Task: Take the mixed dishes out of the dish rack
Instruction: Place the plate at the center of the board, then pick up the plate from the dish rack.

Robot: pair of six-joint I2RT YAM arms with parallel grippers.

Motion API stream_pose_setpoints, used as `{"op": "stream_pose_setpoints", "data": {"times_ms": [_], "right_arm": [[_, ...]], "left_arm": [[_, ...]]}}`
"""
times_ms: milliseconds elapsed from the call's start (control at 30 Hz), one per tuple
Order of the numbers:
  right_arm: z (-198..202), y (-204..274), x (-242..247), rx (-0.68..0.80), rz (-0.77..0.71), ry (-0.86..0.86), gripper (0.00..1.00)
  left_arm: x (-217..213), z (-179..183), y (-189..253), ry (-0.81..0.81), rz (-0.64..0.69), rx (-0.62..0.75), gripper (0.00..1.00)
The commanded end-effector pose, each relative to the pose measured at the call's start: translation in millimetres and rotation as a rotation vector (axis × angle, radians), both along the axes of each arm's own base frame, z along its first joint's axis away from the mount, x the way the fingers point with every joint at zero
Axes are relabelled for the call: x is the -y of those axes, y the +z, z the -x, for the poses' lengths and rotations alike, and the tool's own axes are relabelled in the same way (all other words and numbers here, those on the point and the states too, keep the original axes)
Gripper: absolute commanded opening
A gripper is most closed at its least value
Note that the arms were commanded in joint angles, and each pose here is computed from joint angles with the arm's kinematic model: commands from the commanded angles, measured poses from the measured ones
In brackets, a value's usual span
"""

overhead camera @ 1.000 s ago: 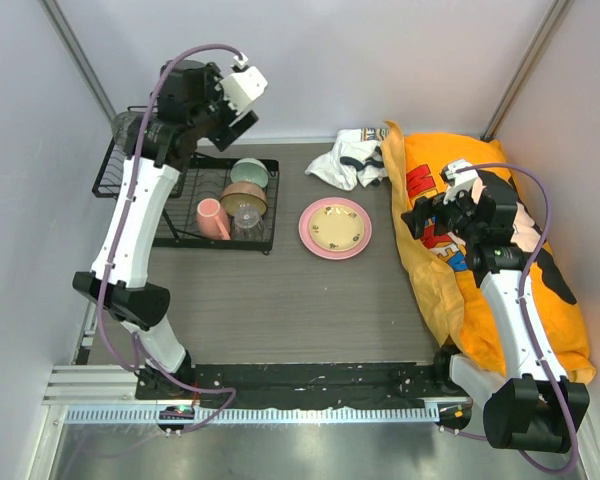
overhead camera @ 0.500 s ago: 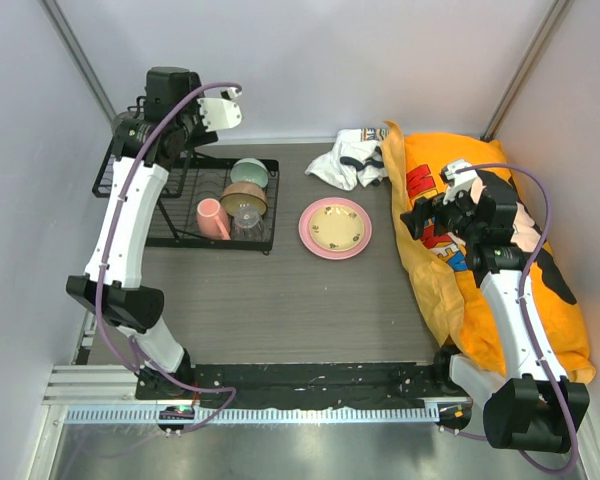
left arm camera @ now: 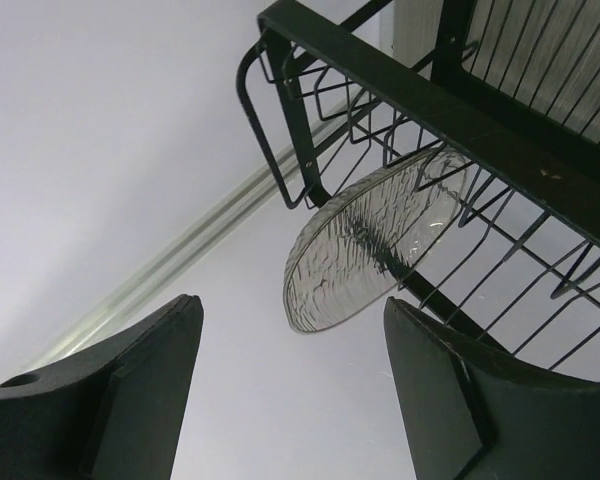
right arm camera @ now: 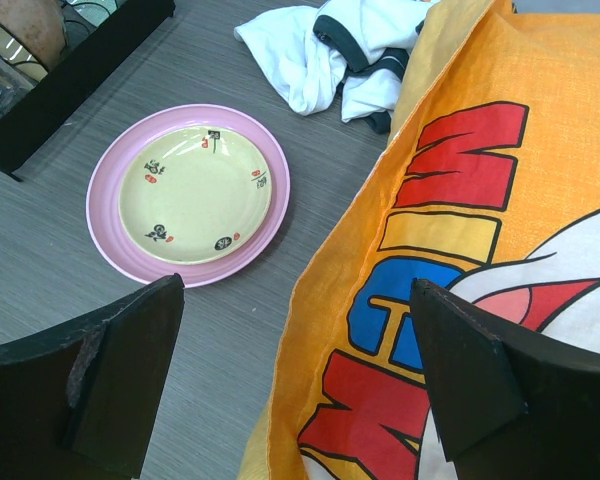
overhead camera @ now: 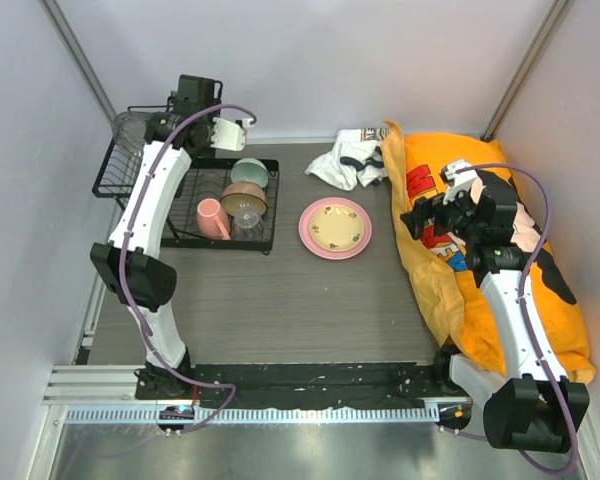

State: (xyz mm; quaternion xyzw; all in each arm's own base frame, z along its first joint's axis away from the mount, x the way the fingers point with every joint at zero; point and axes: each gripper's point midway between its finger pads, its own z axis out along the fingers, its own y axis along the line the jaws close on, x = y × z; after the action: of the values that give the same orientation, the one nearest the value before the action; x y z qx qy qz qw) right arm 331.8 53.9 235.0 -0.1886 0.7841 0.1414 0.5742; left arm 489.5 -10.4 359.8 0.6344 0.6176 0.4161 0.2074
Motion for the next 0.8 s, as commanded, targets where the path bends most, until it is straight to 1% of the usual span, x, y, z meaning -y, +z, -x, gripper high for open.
{"op": "stream_pose_setpoints", "data": {"times_ms": [0, 200, 300, 533, 733, 767], "right_arm": [[-3, 20, 0, 0.063, 0.008, 0.012, 1.00], [-3, 21, 0, 0.065, 0.010, 0.014, 1.00], [-2, 21, 0, 0.066, 0.012, 0.015, 0.99], [-2, 19, -1, 0.061, 0.011, 0.018, 1.00], [-3, 18, -1, 0.057, 0.013, 0.017, 1.00], [-3, 18, -1, 0.058, 0.013, 0.019, 1.00]], "left_arm": [[-19, -3, 9, 0.024, -0.151, -0.037, 0.77], [-35, -20, -2, 0.042, -0.256, -0.083, 0.76], [-43, -29, -2, 0.051, -0.296, -0.084, 0.76], [-57, -48, -2, 0.057, -0.330, -0.074, 0.75], [-58, -60, -13, 0.052, -0.341, -0.081, 0.66], [-58, -61, -14, 0.053, -0.339, -0.078, 0.62]]}}
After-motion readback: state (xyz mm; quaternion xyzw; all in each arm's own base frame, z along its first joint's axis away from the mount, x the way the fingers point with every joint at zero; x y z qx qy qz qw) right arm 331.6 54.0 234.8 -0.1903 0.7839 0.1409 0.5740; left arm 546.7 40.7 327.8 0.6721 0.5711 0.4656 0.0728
